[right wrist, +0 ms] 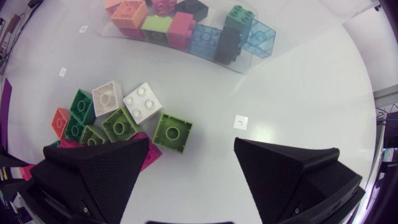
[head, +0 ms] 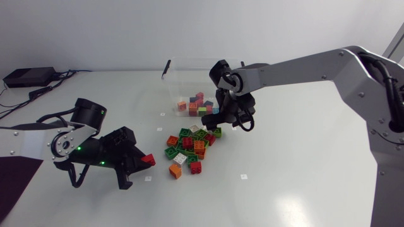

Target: Place the duplo bricks in the container

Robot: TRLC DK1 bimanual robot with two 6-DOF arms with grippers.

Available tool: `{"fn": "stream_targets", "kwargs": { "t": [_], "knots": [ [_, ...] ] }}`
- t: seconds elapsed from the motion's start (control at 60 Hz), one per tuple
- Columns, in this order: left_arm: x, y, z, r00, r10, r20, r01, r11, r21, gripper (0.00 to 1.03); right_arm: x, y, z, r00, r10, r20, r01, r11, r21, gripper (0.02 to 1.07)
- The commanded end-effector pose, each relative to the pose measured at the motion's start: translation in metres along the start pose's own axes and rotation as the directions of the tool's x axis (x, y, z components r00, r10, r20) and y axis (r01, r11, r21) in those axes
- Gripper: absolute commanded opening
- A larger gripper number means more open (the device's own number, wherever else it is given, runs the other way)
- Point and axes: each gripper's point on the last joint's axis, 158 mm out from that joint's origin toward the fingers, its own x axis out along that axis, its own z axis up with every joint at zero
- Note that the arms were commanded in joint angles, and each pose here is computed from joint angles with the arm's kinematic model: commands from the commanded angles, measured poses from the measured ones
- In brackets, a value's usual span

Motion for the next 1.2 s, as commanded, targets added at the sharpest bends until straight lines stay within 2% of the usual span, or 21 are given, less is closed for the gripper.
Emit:
{"fn": "stream_targets", "kwargs": {
  "t": [0.0,0.35,0.483,0.617,0.75,0.883,0.967,1.183],
  "knots": [
    [-0.010,-0.006,-0.004,1.000,-0.003,0.012,0.003,1.000,0.019,0.26,0.011,-0.004,0.000,0.999,-0.021,-0.027,0.022,0.999,0.041,0.99],
    [-0.055,0.007,0.022,0.995,0.063,0.079,-0.065,0.998,0.020,0.26,0.021,0.007,0.000,0.998,-0.024,-0.061,0.026,0.999,0.034,0.99],
    [-0.067,0.013,0.035,0.991,0.083,0.102,-0.086,0.996,0.024,0.27,0.026,0.011,-0.002,0.997,-0.028,-0.078,0.030,0.999,0.035,0.95],
    [-0.080,0.028,0.065,0.980,0.114,0.162,-0.111,0.993,-0.030,0.27,0.031,0.011,-0.003,0.996,-0.031,-0.089,0.034,0.999,0.041,0.87],
    [-0.093,0.040,0.102,0.962,0.144,0.232,-0.138,0.990,-0.040,0.28,0.036,0.009,-0.004,0.995,-0.044,-0.093,0.048,0.998,0.039,0.77],
    [-0.102,0.061,0.132,0.938,0.185,0.292,-0.168,0.982,-0.083,0.28,0.040,0.008,-0.006,0.994,-0.052,-0.094,0.056,0.998,0.039,0.64],
    [-0.102,0.072,0.142,0.934,0.192,0.301,-0.170,0.980,-0.099,0.28,0.042,0.009,-0.006,0.994,-0.055,-0.093,0.058,0.998,0.036,0.60],
    [-0.100,0.092,0.157,0.925,0.205,0.321,-0.176,0.978,-0.116,0.28,0.045,0.009,-0.006,0.995,-0.058,-0.083,0.060,0.998,0.027,0.38]
  ]
}}
